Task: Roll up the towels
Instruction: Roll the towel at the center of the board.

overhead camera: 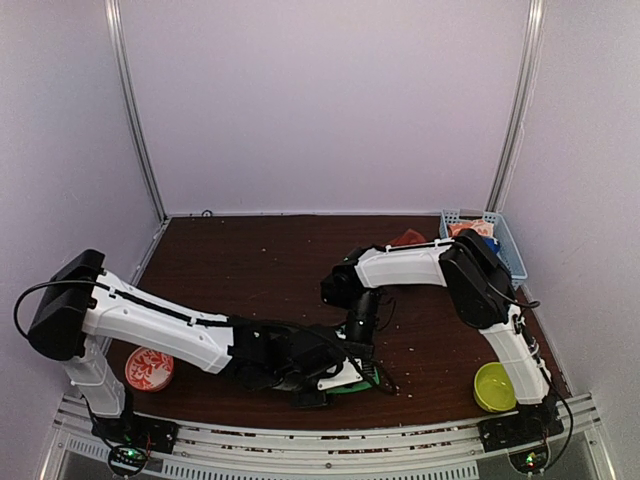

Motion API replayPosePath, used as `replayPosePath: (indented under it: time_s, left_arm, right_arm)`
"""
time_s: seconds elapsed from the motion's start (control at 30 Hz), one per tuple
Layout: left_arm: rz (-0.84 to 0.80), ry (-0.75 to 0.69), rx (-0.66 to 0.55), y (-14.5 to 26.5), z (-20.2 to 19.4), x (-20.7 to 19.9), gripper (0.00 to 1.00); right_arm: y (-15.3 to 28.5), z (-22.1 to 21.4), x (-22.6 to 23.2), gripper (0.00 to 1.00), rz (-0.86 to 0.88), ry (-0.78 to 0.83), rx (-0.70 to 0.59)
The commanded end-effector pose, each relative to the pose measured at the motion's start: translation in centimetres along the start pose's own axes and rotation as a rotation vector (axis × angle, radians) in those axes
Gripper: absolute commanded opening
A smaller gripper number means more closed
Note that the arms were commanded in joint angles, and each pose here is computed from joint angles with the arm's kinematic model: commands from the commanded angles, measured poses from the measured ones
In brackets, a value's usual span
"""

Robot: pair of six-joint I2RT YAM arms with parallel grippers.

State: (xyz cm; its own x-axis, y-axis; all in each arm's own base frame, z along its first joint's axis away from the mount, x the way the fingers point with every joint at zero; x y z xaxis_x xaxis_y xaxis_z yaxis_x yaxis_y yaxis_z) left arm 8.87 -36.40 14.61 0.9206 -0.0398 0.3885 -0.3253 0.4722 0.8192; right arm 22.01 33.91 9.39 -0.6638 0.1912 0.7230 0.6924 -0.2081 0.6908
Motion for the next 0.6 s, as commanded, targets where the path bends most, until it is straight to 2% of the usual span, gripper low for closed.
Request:
replayPosePath:
  time_s: [0.0, 0.1, 0.17, 0.37, 0.43, 0.57]
  left_arm:
    - [0.051, -0.026, 0.007, -1.2, 1.1, 0.7, 0.56]
    - [0.057, -0.038, 0.046, -2.4, 0.6, 0.4, 0.55]
    - [0.053, -0.037, 0.045, -2.8, 0.4, 0.2, 0.5]
    - [0.033, -0.03, 0.063, -3.7, 0.0, -0.3, 0.26]
    - [0.022, -0.027, 0.064, -3.6, 0.0, -0.3, 0.19]
    - [-0.027, -0.023, 0.044, -2.8, 0.4, -0.4, 0.1]
  right_arm:
    - [-3.3, -1.0, -3.8, 0.06, -0.111, -0.025, 0.114]
    - [-3.3, -1.0, -3.7, 0.06, -0.109, -0.022, 0.113]
    - [-3.2, -1.0, -3.7, 0.06, -0.109, -0.019, 0.11]
    - [-2.7, -0.8, -3.0, 0.09, -0.098, 0.003, 0.09]
    - [-1.6, -0.8, -1.7, 0.15, -0.076, 0.036, 0.074]
    - [3.3, -0.5, 2.6, 0.36, -0.112, 0.161, -0.055]
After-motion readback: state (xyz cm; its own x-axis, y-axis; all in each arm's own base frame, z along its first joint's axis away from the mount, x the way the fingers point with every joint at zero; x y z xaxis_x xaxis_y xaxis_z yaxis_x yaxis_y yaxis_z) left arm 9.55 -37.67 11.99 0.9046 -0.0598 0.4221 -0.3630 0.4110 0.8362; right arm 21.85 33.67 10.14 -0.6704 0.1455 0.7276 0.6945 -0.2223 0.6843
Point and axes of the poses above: each gripper's point midway between its finger pads, its own y axis back along the fingers, its own x axis along the line the jaws close on, z = x × y, the point moved 10 cm from there along y, back along the fingers, and after that the axes turned 8 degrees about -y, right-handed, at the moved point
